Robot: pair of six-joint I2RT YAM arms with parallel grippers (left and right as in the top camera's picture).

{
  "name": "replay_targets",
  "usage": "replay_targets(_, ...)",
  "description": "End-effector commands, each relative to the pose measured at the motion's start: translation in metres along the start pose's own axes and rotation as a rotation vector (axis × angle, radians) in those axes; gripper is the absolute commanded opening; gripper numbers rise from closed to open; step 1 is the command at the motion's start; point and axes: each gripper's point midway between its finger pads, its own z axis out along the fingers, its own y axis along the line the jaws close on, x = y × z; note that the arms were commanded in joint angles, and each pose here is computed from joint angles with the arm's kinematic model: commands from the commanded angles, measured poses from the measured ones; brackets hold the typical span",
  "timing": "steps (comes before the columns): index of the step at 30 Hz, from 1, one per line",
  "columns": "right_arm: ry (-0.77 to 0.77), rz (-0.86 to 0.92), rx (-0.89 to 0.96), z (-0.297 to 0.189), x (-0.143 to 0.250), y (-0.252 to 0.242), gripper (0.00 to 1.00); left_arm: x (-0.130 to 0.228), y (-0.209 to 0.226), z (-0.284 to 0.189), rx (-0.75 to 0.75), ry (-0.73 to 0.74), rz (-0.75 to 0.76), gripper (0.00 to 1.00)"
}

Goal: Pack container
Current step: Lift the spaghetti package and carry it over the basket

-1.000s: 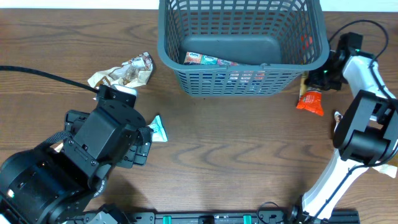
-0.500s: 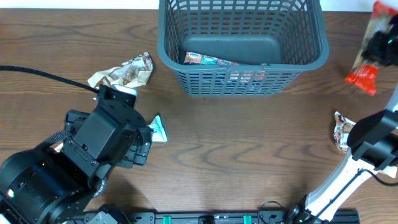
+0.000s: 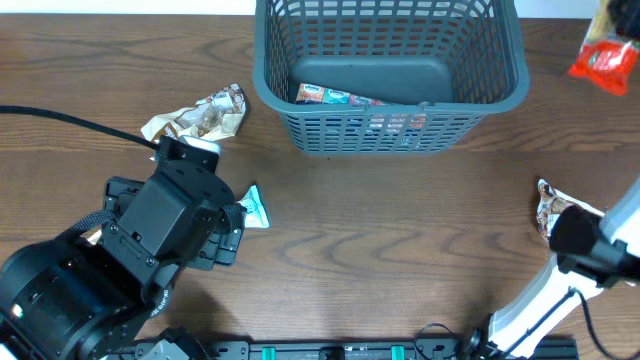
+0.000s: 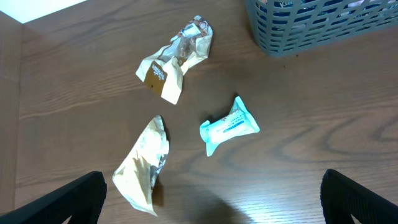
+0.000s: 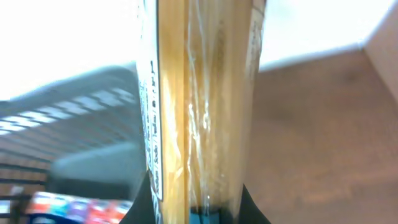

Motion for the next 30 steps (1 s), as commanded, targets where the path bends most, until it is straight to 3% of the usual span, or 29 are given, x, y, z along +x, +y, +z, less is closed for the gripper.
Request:
replay_targets(1, -0.194, -0.088, -0.218, -0.076, -0.032, 0.076, 0.01, 0.017, 0.007, 0.001, -0.031, 0.069, 0.049, 0.99)
replay_targets(8, -0.217, -0.303, -0.467, -0.094, -0.019, 0.164, 0.02, 0.017, 0.007, 0.001, -0.032, 0.069, 0.049, 0.99)
replay_targets(14, -0.139, -0.868, -0.615, -0.086, 0.05, 0.224, 0.01, 0.017, 0.007, 0.001, -0.029, 0.07, 0.049, 0.99)
replay_targets(17, -0.07, -1.042, -0.63, -0.076, 0.08, 0.233, 0.01, 0.017, 0.006, 0.0, -0.028, 0.07, 0.049, 0.99)
replay_targets(23, 0.011, -1.072, -0.622, -0.039, 0.094, 0.231, 0.01, 0.017, 0.007, 0.001, -0.028, 0.07, 0.049, 0.99)
replay_targets(30, 0.002, -1.069, -0.627, 0.013, 0.091, 0.235, 0.01, 0.017, 0.007, 0.0, -0.028, 0.07, 0.053, 0.99)
